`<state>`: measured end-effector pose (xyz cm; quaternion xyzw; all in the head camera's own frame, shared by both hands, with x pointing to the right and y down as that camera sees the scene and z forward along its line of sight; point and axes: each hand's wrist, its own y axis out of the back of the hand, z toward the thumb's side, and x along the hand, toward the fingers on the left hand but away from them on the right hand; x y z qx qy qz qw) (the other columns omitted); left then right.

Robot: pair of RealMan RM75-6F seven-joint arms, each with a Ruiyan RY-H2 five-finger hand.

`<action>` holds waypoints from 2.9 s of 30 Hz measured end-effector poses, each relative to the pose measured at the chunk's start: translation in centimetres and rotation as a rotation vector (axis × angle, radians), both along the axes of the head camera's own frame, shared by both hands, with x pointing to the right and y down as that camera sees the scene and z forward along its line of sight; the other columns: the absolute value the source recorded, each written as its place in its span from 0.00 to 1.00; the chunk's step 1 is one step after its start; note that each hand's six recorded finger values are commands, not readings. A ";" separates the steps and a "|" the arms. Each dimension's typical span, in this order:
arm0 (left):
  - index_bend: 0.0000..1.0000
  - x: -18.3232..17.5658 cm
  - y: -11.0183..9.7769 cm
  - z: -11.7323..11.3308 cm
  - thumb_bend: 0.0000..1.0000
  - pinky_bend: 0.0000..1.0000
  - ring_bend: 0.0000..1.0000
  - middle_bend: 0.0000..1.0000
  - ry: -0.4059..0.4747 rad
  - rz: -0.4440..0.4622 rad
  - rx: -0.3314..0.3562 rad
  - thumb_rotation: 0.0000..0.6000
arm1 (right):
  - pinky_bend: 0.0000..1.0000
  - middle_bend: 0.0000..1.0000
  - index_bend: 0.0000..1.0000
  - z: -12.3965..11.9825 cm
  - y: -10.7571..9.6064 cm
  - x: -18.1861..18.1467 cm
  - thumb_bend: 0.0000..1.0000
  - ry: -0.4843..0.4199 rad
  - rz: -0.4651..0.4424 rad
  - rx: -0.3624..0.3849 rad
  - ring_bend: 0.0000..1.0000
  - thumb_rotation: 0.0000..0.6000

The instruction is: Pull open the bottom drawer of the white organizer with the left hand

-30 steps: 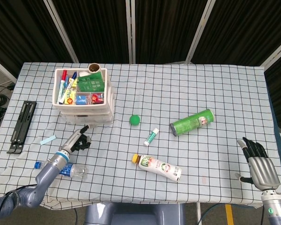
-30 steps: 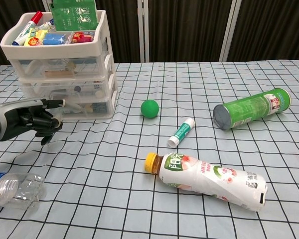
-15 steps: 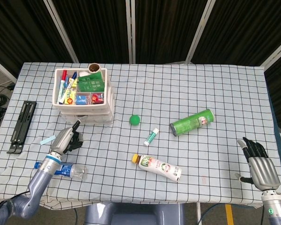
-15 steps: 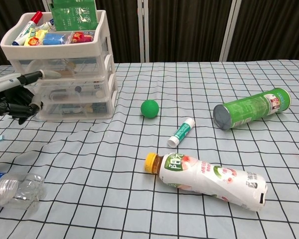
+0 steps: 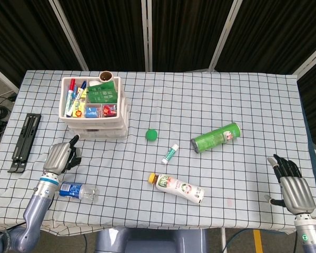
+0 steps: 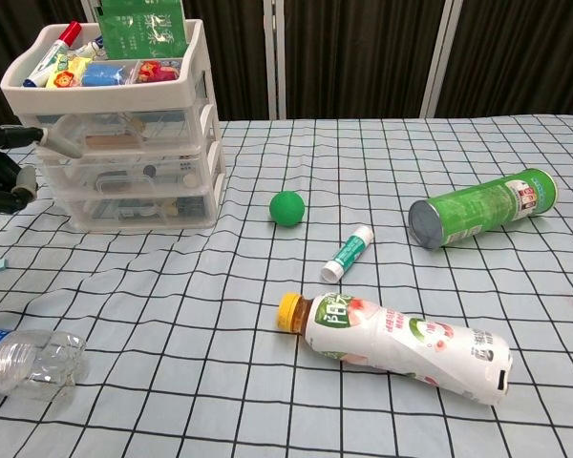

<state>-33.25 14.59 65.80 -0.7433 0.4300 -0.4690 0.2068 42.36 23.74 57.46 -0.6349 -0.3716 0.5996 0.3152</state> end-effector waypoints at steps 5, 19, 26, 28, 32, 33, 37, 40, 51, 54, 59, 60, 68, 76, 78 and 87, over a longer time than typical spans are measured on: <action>0.23 -1.0 -0.6 0.4 0.93 0.70 0.85 0.88 -0.038 -0.019 -0.006 1.00 | 0.00 0.00 0.00 0.0 -0.1 0.0 0.02 0.001 0.001 0.000 0.00 1.00; 0.23 -2.7 -1.9 1.6 0.93 0.70 0.85 0.88 -0.092 -0.065 -0.036 1.00 | 0.00 0.00 0.00 0.2 0.0 0.0 0.02 0.007 -0.003 -0.004 0.00 1.00; 0.24 -2.6 -1.9 2.1 0.93 0.70 0.85 0.88 -0.093 -0.067 -0.055 1.00 | 0.00 0.00 0.00 0.2 0.1 -0.1 0.02 0.008 -0.006 -0.005 0.00 1.00; 0.24 -2.5 -1.9 2.3 0.93 0.70 0.85 0.88 -0.094 -0.071 -0.059 1.00 | 0.00 0.00 0.00 0.3 0.1 -0.1 0.02 0.008 -0.005 -0.005 0.00 1.00; 0.24 -2.4 -2.0 2.5 0.93 0.70 0.85 0.88 -0.090 -0.077 -0.066 1.00 | 0.00 0.00 0.00 0.3 0.1 -0.1 0.02 0.009 -0.005 -0.007 0.00 1.00; 0.24 -2.4 -2.1 2.5 0.93 0.70 0.85 0.88 -0.091 -0.077 -0.065 1.00 | 0.00 0.00 0.00 0.3 0.1 -0.1 0.02 0.009 -0.005 -0.007 0.00 1.00; 0.24 -2.3 -2.2 2.5 0.93 0.70 0.85 0.88 -0.093 -0.079 -0.063 1.00 | 0.00 0.00 0.00 0.3 0.1 -0.1 0.02 0.009 -0.006 -0.008 0.00 1.00; 0.24 -2.4 -2.4 2.4 0.93 0.70 0.85 0.88 -0.098 -0.081 -0.059 1.00 | 0.00 0.00 0.00 0.3 0.1 -0.1 0.02 0.008 -0.005 -0.007 0.00 1.00; 0.49 -2.6 -2.2 2.8 0.93 0.70 0.85 0.88 -0.114 -0.088 -0.099 1.00 | 0.00 0.00 0.00 0.2 0.0 -0.1 0.02 0.007 -0.005 -0.005 0.00 1.00; 0.52 -2.6 -2.4 2.6 0.93 0.70 0.85 0.88 -0.108 -0.090 -0.092 1.00 | 0.00 0.00 0.00 0.2 0.0 0.0 0.02 0.007 -0.002 -0.003 0.00 1.00; 0.58 -2.5 -2.5 2.1 0.93 0.70 0.85 0.88 -0.096 -0.088 -0.076 1.00 | 0.00 0.00 0.00 0.2 0.0 -0.1 0.02 0.006 -0.005 -0.004 0.00 1.00; 0.59 -2.5 -2.5 2.0 0.93 0.70 0.85 0.88 -0.094 -0.087 -0.077 1.00 | 0.00 0.00 0.00 0.2 0.0 -0.1 0.02 0.006 -0.005 -0.003 0.00 1.00; 0.63 -2.5 -1.9 1.4 0.93 0.70 0.85 0.88 -0.082 -0.072 -0.082 1.00 | 0.00 0.00 0.00 -0.2 -0.2 0.1 0.02 -0.002 0.005 0.008 0.00 1.00; 0.57 -2.5 -1.1 1.7 0.93 0.70 0.85 0.88 -0.087 -0.049 -0.110 1.00 | 0.00 0.00 0.00 -0.3 -0.2 0.2 0.02 -0.006 0.008 0.012 0.00 1.00; 0.55 -2.4 -0.8 1.8 0.93 0.70 0.85 0.88 -0.088 -0.042 -0.117 1.00 | 0.00 0.00 0.00 -0.4 -0.2 0.2 0.02 -0.006 0.008 0.013 0.00 1.00; 0.54 -2.1 -0.2 2.0 0.93 0.70 0.85 0.88 -0.081 -0.022 -0.129 1.00 | 0.00 0.00 0.00 -0.3 -0.2 0.2 0.02 -0.006 0.007 0.012 0.00 1.00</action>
